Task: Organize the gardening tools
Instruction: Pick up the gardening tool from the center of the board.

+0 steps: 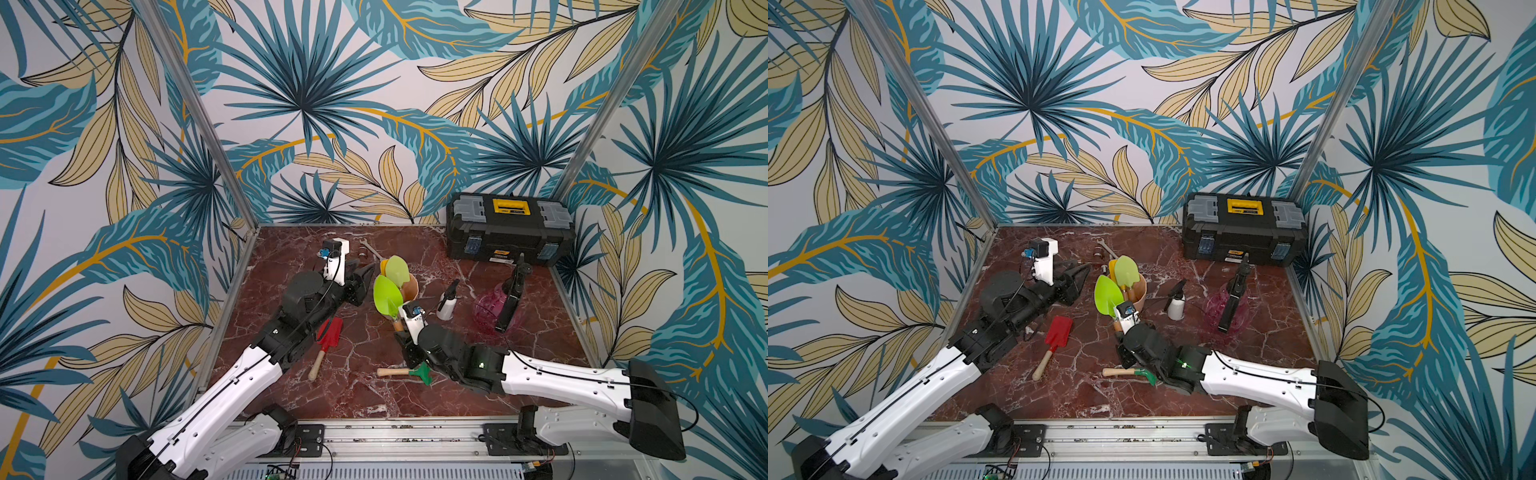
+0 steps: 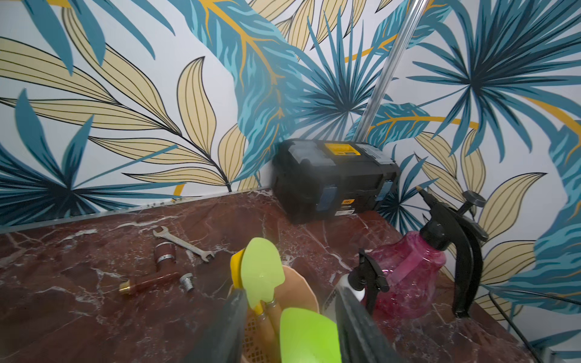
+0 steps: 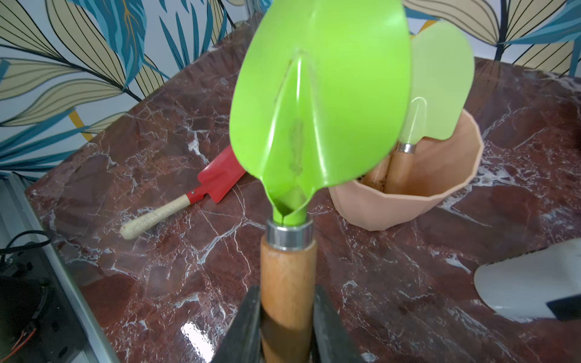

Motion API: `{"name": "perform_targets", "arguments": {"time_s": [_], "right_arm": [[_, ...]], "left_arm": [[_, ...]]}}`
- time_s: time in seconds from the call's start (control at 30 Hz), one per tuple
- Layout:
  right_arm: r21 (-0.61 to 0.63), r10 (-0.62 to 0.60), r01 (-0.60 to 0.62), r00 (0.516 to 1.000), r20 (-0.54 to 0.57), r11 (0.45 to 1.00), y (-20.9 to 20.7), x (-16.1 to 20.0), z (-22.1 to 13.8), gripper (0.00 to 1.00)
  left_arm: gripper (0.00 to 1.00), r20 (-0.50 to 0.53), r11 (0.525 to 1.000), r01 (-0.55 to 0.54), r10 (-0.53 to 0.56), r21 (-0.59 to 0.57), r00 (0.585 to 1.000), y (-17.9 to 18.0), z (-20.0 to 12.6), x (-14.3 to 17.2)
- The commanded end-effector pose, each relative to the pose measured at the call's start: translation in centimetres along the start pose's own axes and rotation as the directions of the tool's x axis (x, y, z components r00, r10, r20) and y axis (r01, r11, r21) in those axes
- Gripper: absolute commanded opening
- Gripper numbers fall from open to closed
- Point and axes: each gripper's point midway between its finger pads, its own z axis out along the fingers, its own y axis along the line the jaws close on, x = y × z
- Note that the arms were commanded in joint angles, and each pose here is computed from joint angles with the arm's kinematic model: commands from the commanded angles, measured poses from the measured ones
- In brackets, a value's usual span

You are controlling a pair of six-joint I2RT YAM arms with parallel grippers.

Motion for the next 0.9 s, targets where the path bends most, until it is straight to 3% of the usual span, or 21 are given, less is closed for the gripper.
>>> {"name": "perform_targets", "arguments": {"time_s": [0.0,0.33,0.5,0.87], "right_arm": [[-0.031,0.007,-0.002,0.985,0.171,1.0,0.3,-3.3,-1.1,0.12],[-0.109,0.016,0.022,0.941,0.337,0.994,1.2,-5.9,-2.7,0.12],[-0.095,0.01,0.026,0.936,0.353,0.995,1.2,-6.1,-2.3,0.12],[-0.052,-0.001,0.021,0.933,0.359,0.998,0.6,-5.9,-1.7,0.13]], "left_arm": [[0.5,-0.025,0.99,0.091,-0.089,0.108,0.996,-2.0,0.4,-0.6],[0.5,-0.071,0.943,0.212,-0.2,0.257,0.977,-4.7,1.0,-0.9],[0.34,-0.085,0.927,0.219,-0.203,0.305,0.976,-5.5,0.9,-0.9],[0.15,-0.1,0.877,0.248,-0.227,0.411,0.969,-6.9,1.0,-1.4]]}}
